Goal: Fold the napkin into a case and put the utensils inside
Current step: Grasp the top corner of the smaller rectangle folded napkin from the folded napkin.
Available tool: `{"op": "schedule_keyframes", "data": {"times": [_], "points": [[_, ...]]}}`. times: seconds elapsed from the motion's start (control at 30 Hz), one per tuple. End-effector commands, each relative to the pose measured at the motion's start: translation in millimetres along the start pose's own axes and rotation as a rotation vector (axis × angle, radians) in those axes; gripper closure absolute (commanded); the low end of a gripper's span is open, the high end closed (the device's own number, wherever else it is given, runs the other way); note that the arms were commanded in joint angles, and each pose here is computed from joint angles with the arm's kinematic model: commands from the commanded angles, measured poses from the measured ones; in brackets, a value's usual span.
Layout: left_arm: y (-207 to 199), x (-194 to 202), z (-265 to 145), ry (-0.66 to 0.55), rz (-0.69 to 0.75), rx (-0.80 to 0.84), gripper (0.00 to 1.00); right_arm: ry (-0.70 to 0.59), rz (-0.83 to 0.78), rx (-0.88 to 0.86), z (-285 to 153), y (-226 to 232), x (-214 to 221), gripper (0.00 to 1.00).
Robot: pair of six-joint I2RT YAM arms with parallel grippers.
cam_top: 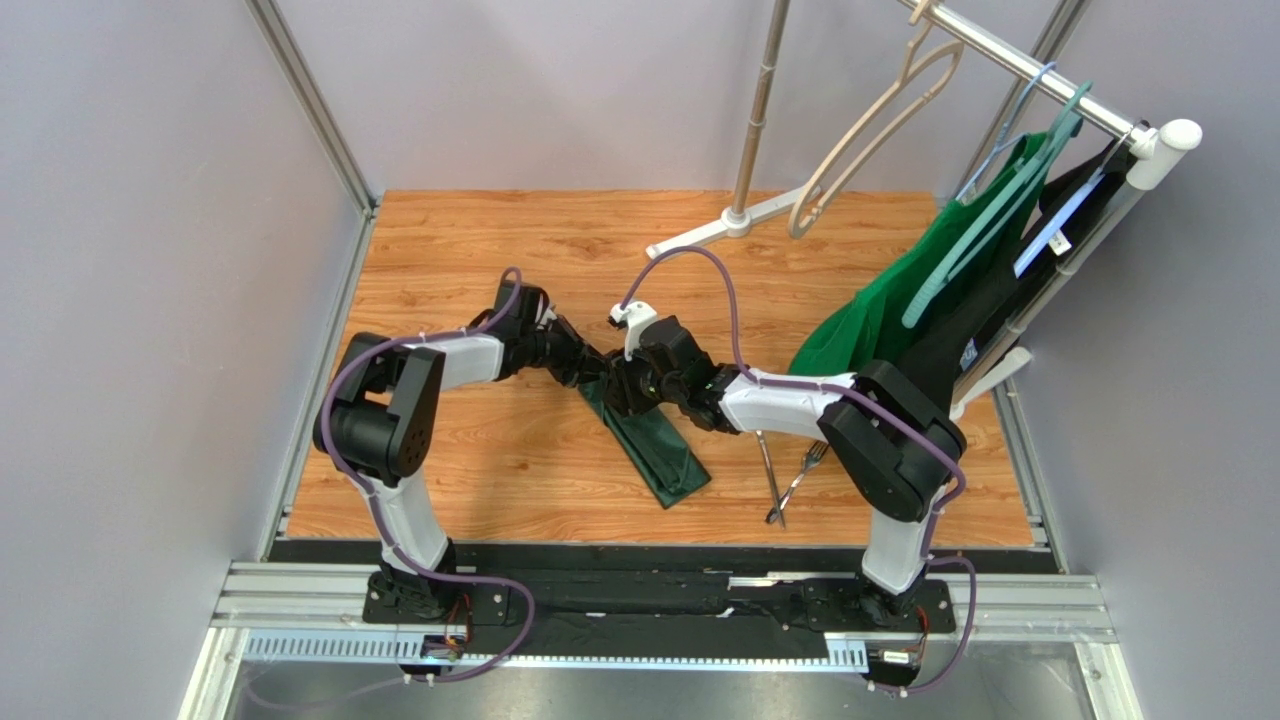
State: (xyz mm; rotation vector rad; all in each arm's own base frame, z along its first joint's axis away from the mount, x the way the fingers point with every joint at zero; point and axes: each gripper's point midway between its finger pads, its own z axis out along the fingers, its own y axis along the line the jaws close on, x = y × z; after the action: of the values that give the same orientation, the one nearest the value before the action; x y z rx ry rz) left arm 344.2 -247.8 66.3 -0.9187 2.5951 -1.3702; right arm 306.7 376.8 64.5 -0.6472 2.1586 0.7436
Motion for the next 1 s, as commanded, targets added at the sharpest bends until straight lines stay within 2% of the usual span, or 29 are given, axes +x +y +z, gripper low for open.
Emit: {"op": "schedule_keyframes", "data": {"times": [0.0,0.2,0.37,0.53,0.77,0.97], "points": [[-18.2,4.8,-11.4,-0.003,-0.01,0.056,1.0,-0.099,-0.042,0.015,-4.4,3.3,-32.1,0.63],[-18.0,6.6,-13.7,-0.007,-0.03,0.061,1.0,-0.104,-0.037,0.005,-2.4,7.6,-35.1,0.68],[-16.2,9.3,-12.7,0.009,-0.058,0.071,1.0,-0.108,-0.066,-0.02,-3.3,14.0,-32.1,0.58],[-13.6,11.9,-10.7,0.026,-0.118,0.086,1.0,-0.111,-0.102,-0.02,3.0,17.6,-30.6,0.58],[-11.9,14.8,-11.1,0.038,-0.182,0.094,1.0,-0.089,-0.158,0.021,15.9,20.3,-21.8,0.61],[-16.9,14.8,-16.6,0.02,-0.209,0.118,1.0,-0.121,-0.147,0.143,15.6,0.0,-21.5,0.67]]}}
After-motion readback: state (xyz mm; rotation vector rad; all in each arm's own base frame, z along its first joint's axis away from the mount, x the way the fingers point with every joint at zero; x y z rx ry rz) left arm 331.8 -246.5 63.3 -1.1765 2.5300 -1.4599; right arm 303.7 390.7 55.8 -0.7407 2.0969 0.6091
